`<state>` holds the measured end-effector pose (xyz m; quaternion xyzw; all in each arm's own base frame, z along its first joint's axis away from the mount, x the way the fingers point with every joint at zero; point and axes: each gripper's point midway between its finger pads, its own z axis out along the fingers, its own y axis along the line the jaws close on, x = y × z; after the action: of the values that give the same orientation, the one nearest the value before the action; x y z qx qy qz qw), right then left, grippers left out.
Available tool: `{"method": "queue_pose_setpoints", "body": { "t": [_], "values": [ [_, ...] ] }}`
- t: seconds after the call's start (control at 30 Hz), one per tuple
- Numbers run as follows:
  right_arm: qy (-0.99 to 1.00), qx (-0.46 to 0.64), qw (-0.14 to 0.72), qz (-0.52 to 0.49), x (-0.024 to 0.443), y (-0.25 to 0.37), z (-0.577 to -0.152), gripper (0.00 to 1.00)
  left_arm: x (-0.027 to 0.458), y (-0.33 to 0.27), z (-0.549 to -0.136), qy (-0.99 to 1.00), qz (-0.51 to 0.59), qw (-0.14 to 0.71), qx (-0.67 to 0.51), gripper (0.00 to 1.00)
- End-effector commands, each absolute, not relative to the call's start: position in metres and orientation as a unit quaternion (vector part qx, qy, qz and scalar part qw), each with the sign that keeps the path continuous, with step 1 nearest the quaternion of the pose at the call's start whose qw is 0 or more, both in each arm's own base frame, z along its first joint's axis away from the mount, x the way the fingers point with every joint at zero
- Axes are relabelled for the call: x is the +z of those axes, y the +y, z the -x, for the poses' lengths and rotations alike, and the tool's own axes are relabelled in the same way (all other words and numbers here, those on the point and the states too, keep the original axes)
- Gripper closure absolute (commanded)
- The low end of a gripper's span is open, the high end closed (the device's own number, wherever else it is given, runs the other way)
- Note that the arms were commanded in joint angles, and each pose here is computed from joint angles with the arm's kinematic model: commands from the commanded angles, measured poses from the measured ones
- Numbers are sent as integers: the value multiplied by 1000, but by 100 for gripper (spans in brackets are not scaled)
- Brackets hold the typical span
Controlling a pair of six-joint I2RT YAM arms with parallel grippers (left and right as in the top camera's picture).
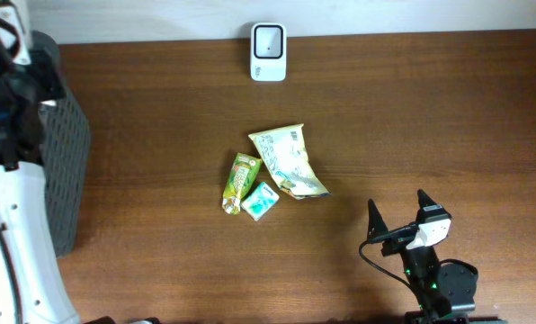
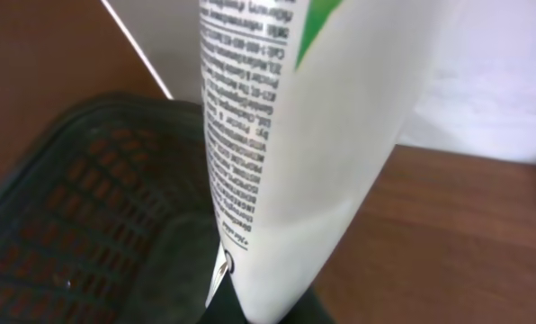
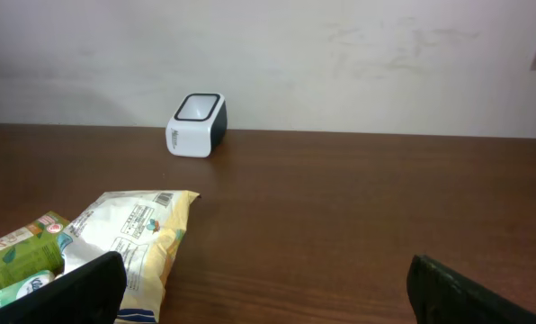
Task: Scan the item barcode
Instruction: 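Grasp the white tube from the basket and place it near the items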
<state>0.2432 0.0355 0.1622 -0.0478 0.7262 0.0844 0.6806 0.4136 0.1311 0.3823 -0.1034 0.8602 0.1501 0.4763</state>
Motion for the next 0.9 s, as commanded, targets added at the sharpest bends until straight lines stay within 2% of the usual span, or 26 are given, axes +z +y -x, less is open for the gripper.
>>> {"method": "queue_pose_setpoints", "body": {
  "t": [0.0, 0.1, 0.13, 0.3, 0.43, 0.57, 0.6, 0.63, 0.67, 0.7, 0.77, 0.87],
  "values": [
    [727, 90, 679, 53, 159, 39, -243, 1, 367, 60, -417, 886, 65, 454, 64, 100],
    [727, 90, 679, 53, 159, 39, -243, 1, 305, 11, -423, 929, 23, 367, 36, 100],
    [727, 90, 679, 53, 159, 39, -243, 1, 258, -12, -422, 952, 2, 303, 31, 100],
    [727, 90, 679, 53, 159, 39, -243, 1, 120, -47, -410, 991, -5, 130, 28, 100],
    [727, 90, 679, 53, 159, 39, -243, 1, 63, -95, -393, 997, -37, 38, -49, 100],
    [727, 90, 679, 53, 159, 39, -243, 1, 39, -135, -379, 995, -79, 3, -60, 100],
    [727, 90, 679, 53, 159, 39, -243, 1, 34, -145, -374, 994, -93, -4, -59, 92],
    [727, 90, 679, 53, 159, 39, -243, 1, 32, -155, -369, 993, -107, -7, -58, 61],
    [727, 90, 679, 53, 159, 39, -243, 2, 32, -161, -367, 992, -114, -8, -58, 23],
    [727, 90, 679, 53, 159, 39, -243, 1, 32, -167, -366, 991, -122, -6, -59, 1],
    [727, 90, 679, 53, 159, 39, -243, 1, 38, -172, -370, 990, -126, 3, -62, 1],
    [727, 90, 679, 53, 159, 39, -243, 1, 86, -176, -399, 988, -118, 58, -85, 1]
  ]
}}
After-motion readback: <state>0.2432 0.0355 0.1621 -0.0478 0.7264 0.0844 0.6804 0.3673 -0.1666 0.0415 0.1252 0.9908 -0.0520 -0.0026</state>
